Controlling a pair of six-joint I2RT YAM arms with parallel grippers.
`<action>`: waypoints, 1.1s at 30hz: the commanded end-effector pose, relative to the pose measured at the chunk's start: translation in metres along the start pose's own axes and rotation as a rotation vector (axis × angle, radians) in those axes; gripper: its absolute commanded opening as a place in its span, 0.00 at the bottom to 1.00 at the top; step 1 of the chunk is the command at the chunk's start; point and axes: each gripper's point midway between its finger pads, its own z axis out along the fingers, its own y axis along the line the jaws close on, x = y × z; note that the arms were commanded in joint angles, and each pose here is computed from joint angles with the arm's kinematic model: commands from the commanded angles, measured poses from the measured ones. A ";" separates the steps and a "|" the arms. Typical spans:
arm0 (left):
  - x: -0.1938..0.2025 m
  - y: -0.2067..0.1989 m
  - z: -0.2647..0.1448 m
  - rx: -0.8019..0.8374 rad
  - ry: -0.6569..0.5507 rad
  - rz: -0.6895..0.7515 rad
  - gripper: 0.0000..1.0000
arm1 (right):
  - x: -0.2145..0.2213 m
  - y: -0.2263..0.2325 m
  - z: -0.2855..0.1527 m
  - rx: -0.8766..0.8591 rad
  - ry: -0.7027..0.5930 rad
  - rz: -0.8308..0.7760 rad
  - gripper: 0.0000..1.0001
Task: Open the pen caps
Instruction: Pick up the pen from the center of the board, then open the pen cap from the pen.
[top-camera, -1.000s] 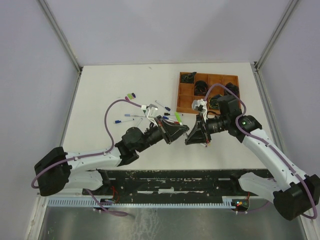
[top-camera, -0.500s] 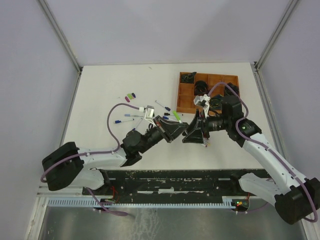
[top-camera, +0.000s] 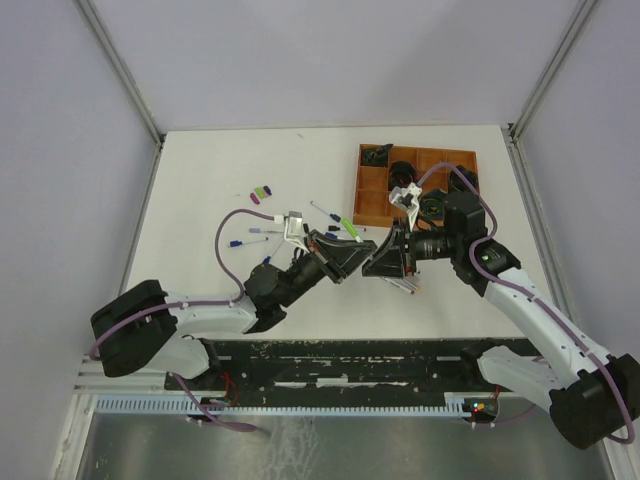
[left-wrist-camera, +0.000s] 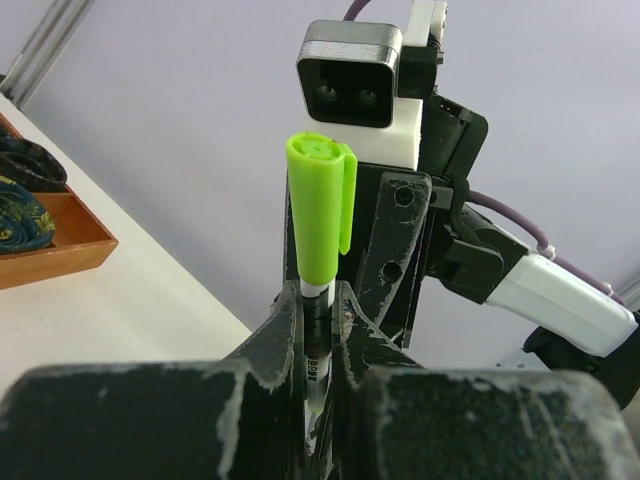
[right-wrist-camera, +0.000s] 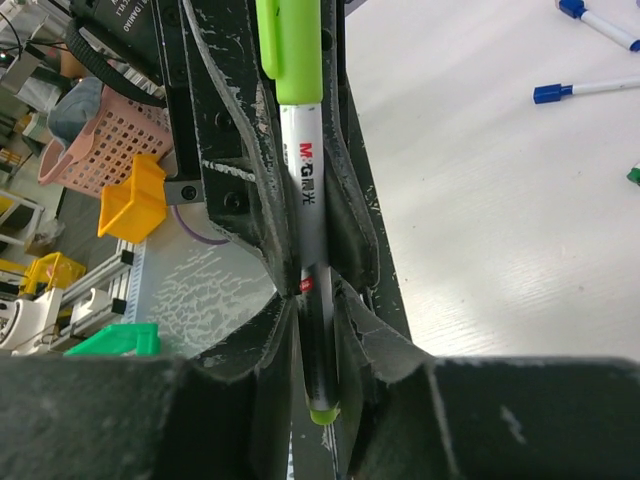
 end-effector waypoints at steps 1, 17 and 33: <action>-0.009 -0.007 -0.001 0.022 -0.047 -0.023 0.03 | -0.016 0.005 -0.001 -0.004 -0.038 -0.057 0.27; 0.002 -0.006 0.005 0.032 -0.006 -0.025 0.03 | -0.017 0.003 -0.001 0.007 -0.039 -0.052 0.27; -0.042 0.020 -0.019 -0.073 -0.108 -0.081 0.75 | -0.017 0.005 -0.011 0.037 -0.017 -0.124 0.02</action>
